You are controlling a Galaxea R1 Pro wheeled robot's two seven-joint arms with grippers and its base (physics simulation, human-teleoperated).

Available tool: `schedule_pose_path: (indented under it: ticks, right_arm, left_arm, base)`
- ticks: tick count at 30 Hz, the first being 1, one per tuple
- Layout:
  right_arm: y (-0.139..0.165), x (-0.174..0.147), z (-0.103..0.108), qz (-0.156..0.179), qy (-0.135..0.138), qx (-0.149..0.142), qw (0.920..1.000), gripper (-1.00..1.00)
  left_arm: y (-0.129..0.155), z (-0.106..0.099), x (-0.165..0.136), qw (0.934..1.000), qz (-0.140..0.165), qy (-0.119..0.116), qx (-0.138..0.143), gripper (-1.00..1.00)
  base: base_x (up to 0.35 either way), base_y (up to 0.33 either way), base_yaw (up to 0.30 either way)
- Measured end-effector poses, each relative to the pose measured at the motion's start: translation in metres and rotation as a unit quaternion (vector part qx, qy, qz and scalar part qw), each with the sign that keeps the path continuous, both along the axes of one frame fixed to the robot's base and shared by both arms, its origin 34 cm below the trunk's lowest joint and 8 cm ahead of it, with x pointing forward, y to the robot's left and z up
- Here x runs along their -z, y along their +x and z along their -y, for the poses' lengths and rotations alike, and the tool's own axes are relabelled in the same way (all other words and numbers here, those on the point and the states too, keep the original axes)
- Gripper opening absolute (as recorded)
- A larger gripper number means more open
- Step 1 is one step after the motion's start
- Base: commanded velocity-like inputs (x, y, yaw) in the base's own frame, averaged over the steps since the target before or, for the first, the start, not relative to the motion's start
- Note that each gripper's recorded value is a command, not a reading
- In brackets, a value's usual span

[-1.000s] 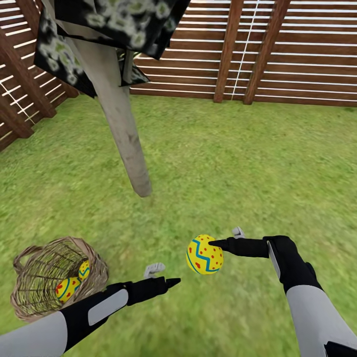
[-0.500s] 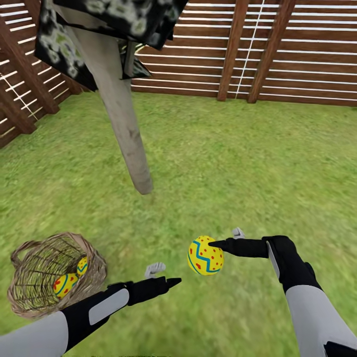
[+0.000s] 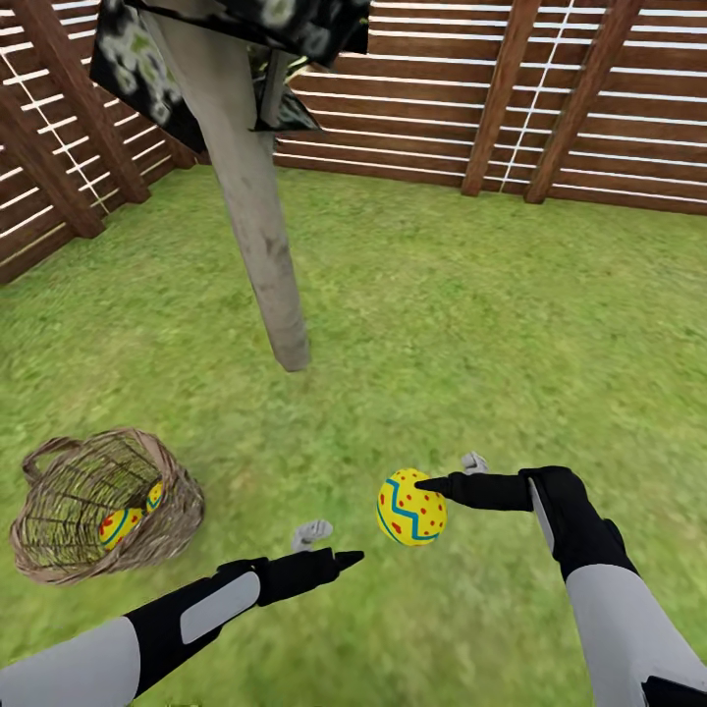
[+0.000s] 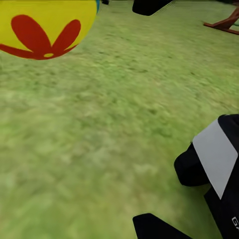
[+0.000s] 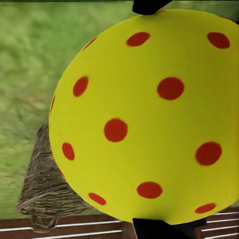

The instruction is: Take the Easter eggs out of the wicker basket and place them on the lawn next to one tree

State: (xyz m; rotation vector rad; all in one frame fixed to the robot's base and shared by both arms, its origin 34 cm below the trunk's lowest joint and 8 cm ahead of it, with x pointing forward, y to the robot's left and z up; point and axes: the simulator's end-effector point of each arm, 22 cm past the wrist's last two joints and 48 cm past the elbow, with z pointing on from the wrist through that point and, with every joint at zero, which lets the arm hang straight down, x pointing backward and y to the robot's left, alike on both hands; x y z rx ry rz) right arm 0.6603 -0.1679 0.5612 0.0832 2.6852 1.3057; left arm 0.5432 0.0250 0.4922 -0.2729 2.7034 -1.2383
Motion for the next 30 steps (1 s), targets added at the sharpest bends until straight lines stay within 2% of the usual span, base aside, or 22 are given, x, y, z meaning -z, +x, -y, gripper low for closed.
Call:
schedule_pose_path:
  ticks: [11,19,21,23,24,25,27,28,29,30]
  right_arm:
    - [-0.003,0.017,0.0,-0.006,0.0,0.0,1.0,-1.0]
    - [-0.006,0.021,-0.001,-0.01,0.0,-0.001,1.0,-1.0]
    - [-0.006,0.022,-0.002,-0.01,0.0,-0.002,1.0,-1.0]
    - [-0.004,0.021,-0.004,-0.007,0.001,-0.002,1.0,-1.0]
    - [-0.004,0.02,-0.004,-0.006,0.002,-0.001,1.0,-1.0]
    - [0.0,0.017,-0.004,0.001,0.001,-0.002,1.0,-1.0]
    - [0.013,0.008,-0.008,0.018,0.001,-0.002,0.9998,-1.0]
    - [0.017,0.008,-0.015,0.021,-0.003,-0.002,0.9998,-1.0]
    - [0.032,0.016,-0.032,0.05,-0.04,0.0,0.998,-1.0]
    - [0.042,0.02,-0.05,0.08,-0.059,0.003,0.9951,-1.0]
  left_arm:
    - [-0.005,0.001,0.016,1.0,-0.006,0.0,0.001,1.0]
    - [-0.013,0.001,0.019,0.9998,-0.017,-0.002,0.01,1.0]
    - [-0.015,-0.005,0.025,0.9998,-0.018,0.007,0.009,1.0]
    - [-0.018,-0.022,0.04,0.9993,-0.023,0.028,0.007,1.0]
    - [-0.018,-0.026,0.042,0.9992,-0.022,0.031,0.007,1.0]
    - [-0.02,-0.035,0.048,0.9988,-0.026,0.042,0.006,1.0]
    - [-0.032,-0.065,0.072,0.9959,-0.044,0.079,0.002,1.0]
    - [-0.04,-0.065,0.074,0.9954,-0.047,0.082,0.013,1.0]
    - [-0.046,-0.061,0.075,0.9952,-0.048,0.082,0.023,1.0]
    - [-0.047,-0.063,0.075,0.9951,-0.049,0.083,0.024,1.0]
  base:
    - [0.008,-0.299,0.217]
    - [0.273,-0.075,0.217]
    - [0.097,0.0,0.217]
    - [0.004,0.0,0.059]
    - [0.0,0.0,0.004]
    - [0.0,0.0,0.001]
    - [0.0,0.0,0.0]
    - [0.0,0.0,0.0]
    - [0.0,0.0,0.0]
    - [0.0,0.0,0.0]
